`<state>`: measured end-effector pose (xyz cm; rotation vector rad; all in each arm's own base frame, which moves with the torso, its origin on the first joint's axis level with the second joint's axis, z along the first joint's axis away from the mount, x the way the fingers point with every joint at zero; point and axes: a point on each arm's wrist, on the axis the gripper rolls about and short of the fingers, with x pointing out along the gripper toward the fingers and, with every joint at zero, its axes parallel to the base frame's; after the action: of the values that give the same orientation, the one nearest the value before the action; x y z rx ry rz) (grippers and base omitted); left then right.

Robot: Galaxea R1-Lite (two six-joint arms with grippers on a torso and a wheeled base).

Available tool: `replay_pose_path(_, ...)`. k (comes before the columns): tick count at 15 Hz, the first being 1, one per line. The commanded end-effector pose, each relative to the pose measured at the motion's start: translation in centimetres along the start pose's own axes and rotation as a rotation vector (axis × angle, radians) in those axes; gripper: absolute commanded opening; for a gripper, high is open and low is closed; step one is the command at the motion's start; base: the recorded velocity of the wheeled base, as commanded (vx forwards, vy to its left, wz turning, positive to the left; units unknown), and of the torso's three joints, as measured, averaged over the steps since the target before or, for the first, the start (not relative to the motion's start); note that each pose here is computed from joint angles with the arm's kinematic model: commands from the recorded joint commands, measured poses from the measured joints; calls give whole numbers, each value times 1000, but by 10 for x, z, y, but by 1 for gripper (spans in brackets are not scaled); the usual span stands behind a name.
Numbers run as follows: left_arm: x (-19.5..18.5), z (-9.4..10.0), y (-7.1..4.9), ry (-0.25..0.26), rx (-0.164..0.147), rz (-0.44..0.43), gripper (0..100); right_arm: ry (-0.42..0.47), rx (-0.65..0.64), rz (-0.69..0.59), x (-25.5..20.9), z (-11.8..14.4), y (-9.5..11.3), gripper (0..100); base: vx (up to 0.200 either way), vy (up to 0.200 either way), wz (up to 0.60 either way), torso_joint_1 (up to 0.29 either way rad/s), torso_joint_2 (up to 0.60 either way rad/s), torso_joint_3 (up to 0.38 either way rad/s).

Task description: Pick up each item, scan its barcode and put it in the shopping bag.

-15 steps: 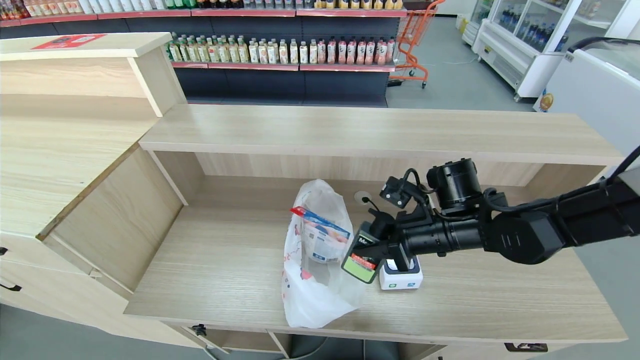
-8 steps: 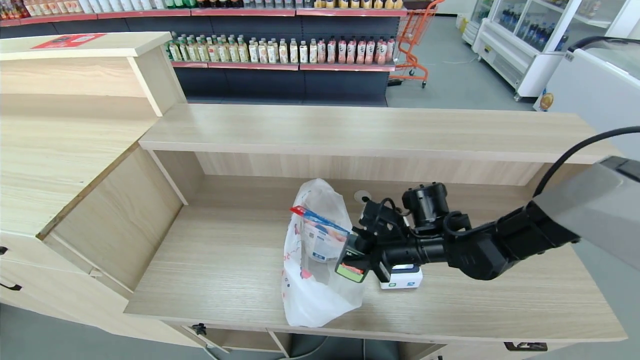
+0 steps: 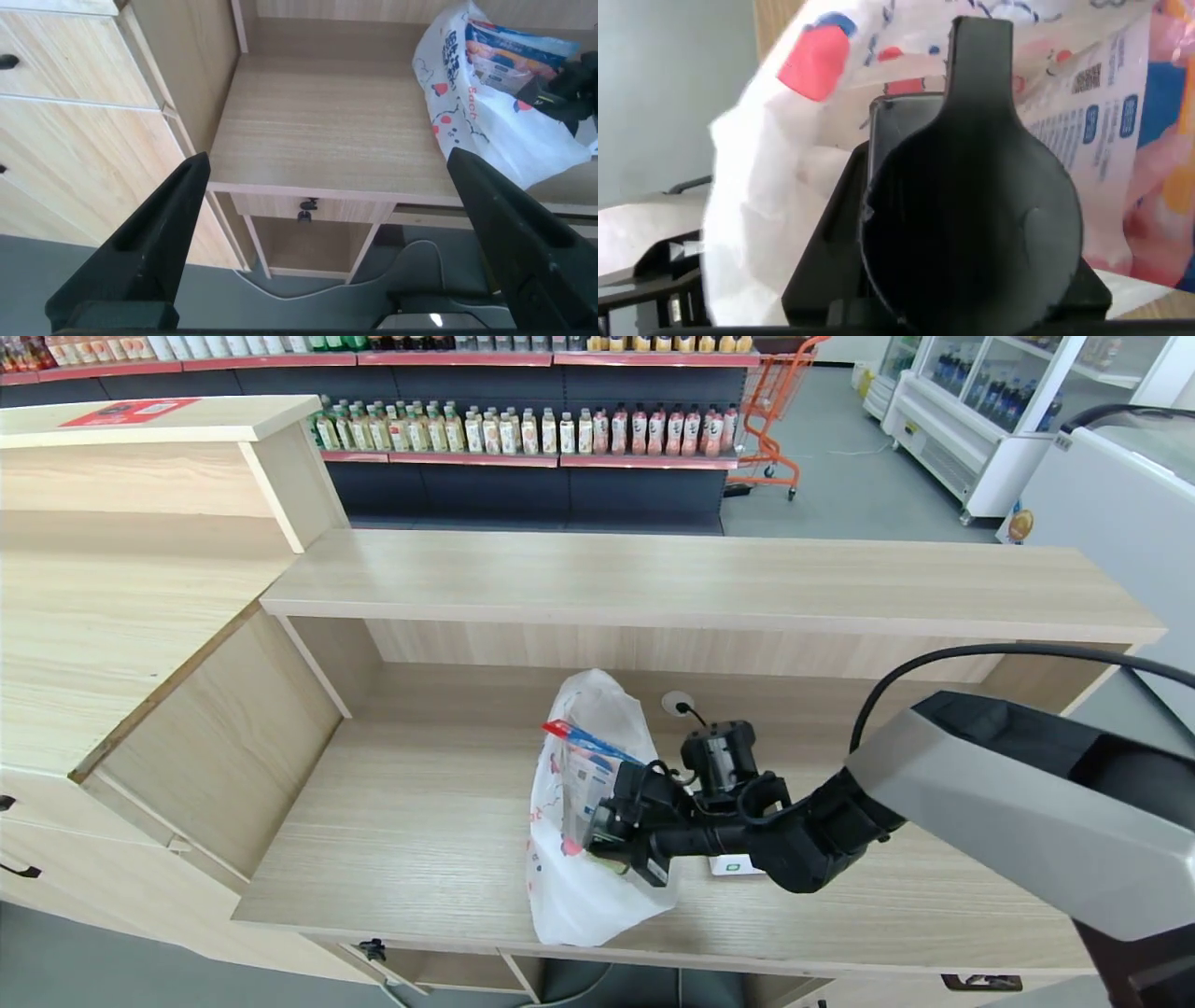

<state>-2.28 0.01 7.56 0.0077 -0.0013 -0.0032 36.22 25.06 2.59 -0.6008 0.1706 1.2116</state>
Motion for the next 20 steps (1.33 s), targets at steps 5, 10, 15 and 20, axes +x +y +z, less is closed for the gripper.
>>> replay_pose_path(5,0,0,0,1,0,0,100,12,-16,-16,35,-25,5,0,0,0,0,0,0,0)
replay_pose_path(10,0,0,0,1,0,0,100,-15,-22,-34,30,-19,1,100,0,0,0,0,0,0)
replay_pose_path(15,0,0,0,1,0,0,100,-132,387,-152,-99,58,-8,100,0,0,0,0,0,0)
replay_pose_path(20,0,0,0,1,0,0,100,-113,579,-357,-243,52,33,100,0,0,0,0,0,0)
